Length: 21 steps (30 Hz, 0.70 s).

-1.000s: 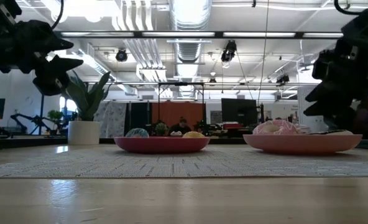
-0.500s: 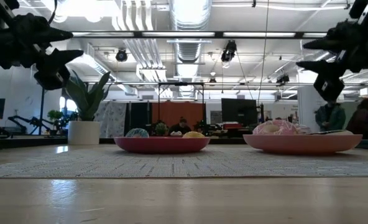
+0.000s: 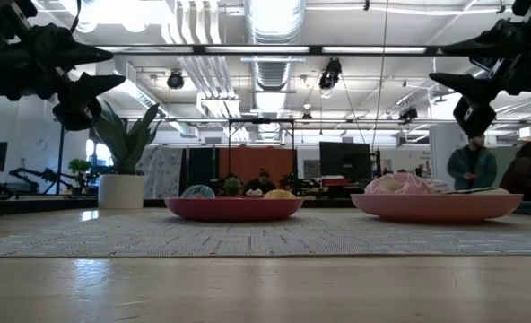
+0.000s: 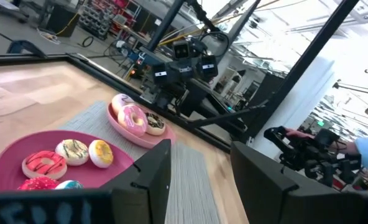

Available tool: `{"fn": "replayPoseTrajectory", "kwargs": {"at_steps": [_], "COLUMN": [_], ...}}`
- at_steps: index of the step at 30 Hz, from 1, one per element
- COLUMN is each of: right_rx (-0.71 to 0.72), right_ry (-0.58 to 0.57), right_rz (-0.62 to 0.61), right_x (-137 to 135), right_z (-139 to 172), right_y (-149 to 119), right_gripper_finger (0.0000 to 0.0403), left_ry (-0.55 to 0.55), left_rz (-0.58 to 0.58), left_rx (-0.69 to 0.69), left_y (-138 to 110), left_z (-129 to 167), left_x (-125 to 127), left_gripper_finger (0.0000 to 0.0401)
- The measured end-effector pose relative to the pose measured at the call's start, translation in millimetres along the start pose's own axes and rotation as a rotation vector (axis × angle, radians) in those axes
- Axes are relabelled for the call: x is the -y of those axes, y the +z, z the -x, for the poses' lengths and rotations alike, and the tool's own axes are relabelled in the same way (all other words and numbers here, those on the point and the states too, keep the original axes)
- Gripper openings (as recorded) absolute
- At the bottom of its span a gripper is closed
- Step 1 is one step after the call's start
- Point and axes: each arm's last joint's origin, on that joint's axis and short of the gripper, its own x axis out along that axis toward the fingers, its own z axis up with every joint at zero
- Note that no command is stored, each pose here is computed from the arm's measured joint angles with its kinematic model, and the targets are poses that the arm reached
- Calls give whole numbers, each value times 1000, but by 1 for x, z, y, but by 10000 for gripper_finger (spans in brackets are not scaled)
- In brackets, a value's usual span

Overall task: Pick & Place donuts
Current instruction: Return to Home Position

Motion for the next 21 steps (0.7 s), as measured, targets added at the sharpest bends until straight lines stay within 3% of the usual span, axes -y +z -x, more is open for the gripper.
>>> {"fn": "replayPoseTrajectory", "kwargs": {"at_steps": [21], "right_rx": [-16], "right_ry": [-15], "right_rz": [0], "right_x": [1], "right_z": [-1], "right_y": [-1], "right_gripper_finger": [155], "left_ry": [14], "left_rz": [1], "left_rx": [-23], "left_y": [-2], "left_z": [0], "left_x": [-1], "left_gripper_finger": [140]}}
